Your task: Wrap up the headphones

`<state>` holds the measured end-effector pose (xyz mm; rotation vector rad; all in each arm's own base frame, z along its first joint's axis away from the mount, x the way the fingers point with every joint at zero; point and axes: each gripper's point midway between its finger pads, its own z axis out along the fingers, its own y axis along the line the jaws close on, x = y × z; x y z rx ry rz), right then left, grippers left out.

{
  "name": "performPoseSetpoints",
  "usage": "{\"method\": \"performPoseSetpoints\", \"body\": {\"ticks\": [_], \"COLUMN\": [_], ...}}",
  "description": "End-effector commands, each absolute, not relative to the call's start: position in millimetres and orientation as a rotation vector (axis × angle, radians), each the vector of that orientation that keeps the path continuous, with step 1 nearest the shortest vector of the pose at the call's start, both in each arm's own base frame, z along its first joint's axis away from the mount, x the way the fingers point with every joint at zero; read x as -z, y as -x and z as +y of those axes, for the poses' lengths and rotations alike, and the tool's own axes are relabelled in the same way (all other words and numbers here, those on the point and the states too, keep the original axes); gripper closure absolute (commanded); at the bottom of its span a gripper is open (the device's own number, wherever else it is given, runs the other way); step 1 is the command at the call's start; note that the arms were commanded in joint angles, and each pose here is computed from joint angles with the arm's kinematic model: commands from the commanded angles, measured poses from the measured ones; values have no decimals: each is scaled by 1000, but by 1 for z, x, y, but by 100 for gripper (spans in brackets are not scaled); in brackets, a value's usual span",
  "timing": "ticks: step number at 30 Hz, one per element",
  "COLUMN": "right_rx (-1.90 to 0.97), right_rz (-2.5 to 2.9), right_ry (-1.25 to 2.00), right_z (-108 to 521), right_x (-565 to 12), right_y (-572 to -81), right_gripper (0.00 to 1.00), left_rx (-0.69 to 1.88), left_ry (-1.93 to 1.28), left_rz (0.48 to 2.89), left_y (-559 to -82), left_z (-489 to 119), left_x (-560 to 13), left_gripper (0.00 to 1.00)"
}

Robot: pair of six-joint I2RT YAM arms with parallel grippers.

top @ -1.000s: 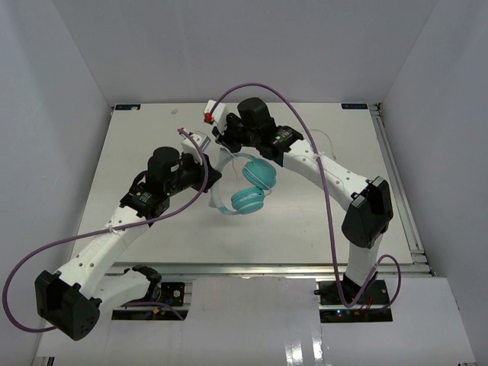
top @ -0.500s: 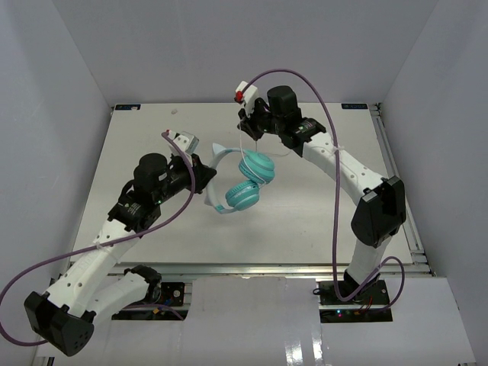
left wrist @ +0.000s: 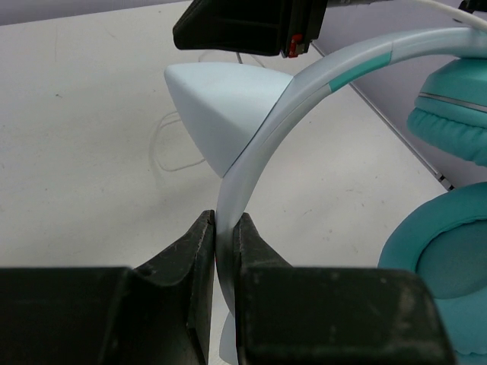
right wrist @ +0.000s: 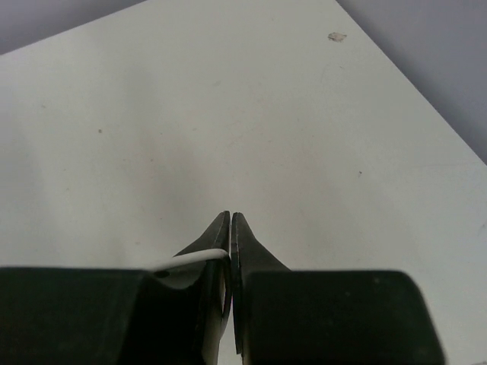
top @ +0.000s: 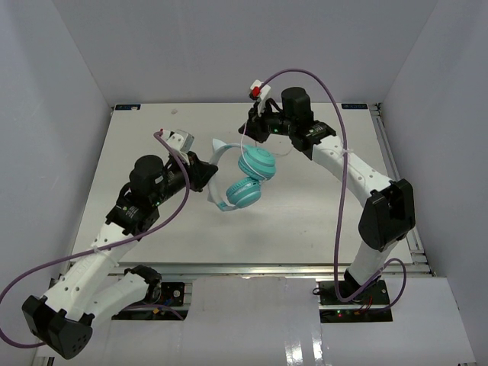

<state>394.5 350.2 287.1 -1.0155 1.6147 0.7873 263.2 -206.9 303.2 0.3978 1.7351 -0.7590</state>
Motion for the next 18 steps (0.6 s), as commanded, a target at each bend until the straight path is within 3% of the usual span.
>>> {"method": "performPoseSetpoints", "body": {"ticks": [1,6,18], "right_rx": [-1027,-1209,-1340], "right_rz": [1449,1343,1307], "right_ry": [1108,1181,1147], "right_z": [358,365,360], "right_x": [-316,-319,-332], "right_y": [-358,-327,-318], "right_gripper": [87,84,72], "left_rx": [876,905,1012], "left_ry": [-359,-327,-314], "left_rz": [1543,1511,1470], "left_y": [-256,-259,-251], "left_z": [-215,-217,-227], "left_x": [-364,-381,-387], "left_gripper": [100,100,100]}}
